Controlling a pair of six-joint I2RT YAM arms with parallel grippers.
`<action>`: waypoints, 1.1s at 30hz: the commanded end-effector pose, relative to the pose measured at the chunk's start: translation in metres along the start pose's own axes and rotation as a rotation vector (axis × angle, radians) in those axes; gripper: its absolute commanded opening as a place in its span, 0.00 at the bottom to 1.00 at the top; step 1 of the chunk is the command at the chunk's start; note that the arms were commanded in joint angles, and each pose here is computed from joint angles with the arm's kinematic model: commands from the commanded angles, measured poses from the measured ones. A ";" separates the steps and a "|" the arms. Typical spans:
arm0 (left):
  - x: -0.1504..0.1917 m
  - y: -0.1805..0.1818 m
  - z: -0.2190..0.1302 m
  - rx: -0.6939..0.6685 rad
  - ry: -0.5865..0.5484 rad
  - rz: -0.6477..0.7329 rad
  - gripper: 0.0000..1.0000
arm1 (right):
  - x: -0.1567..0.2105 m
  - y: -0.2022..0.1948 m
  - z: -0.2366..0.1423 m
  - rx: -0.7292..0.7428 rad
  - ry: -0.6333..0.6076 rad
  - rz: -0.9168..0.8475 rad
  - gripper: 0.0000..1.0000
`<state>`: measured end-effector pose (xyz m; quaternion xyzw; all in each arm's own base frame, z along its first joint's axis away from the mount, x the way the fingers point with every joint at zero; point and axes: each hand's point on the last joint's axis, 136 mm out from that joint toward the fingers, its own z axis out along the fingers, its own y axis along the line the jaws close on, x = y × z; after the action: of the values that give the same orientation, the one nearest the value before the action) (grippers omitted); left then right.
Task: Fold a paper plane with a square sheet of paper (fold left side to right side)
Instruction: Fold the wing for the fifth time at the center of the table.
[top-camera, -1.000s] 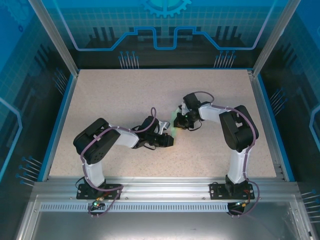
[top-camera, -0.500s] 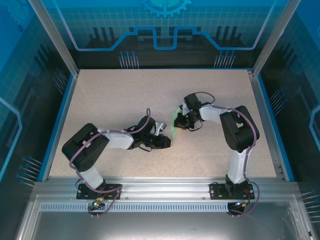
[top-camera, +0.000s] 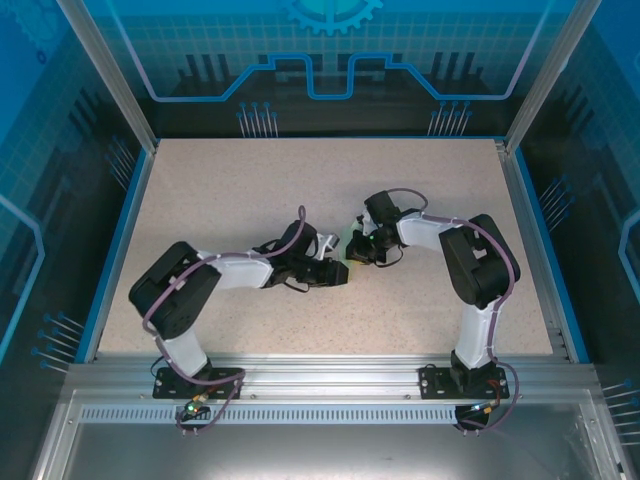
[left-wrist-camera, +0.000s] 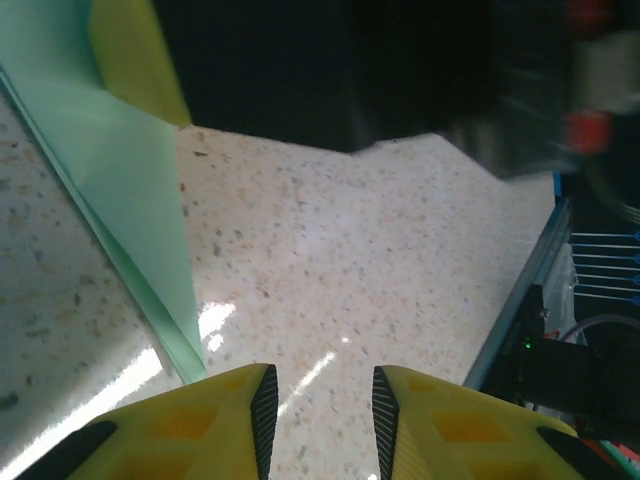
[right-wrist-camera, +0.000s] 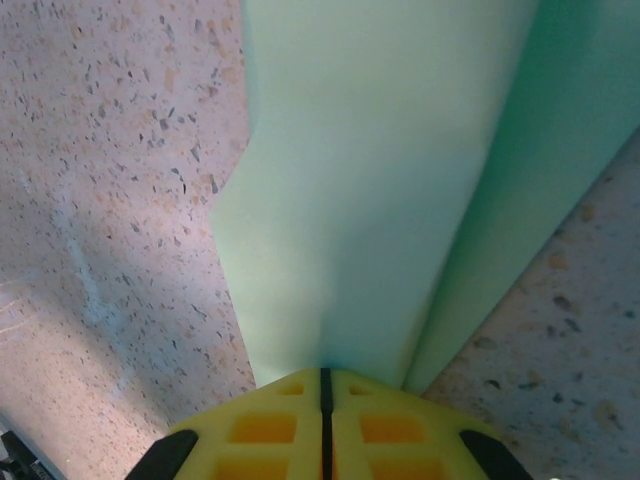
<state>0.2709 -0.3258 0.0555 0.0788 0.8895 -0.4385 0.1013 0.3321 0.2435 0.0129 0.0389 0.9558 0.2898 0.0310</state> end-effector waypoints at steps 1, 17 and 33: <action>-0.013 -0.006 0.006 0.047 -0.002 0.025 0.34 | 0.030 -0.006 0.006 0.023 0.090 0.045 0.08; -0.009 0.039 0.032 -0.055 0.051 -0.026 0.32 | 0.025 0.005 0.001 -0.011 0.078 0.031 0.08; 0.023 0.076 0.029 -0.214 0.110 -0.041 0.27 | -0.003 0.019 -0.033 -0.051 -0.025 -0.012 0.05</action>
<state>0.2945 -0.3325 0.0223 0.0886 0.8979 -0.4197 0.0986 0.3355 0.2387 0.0502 0.0397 0.9481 0.3103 0.0565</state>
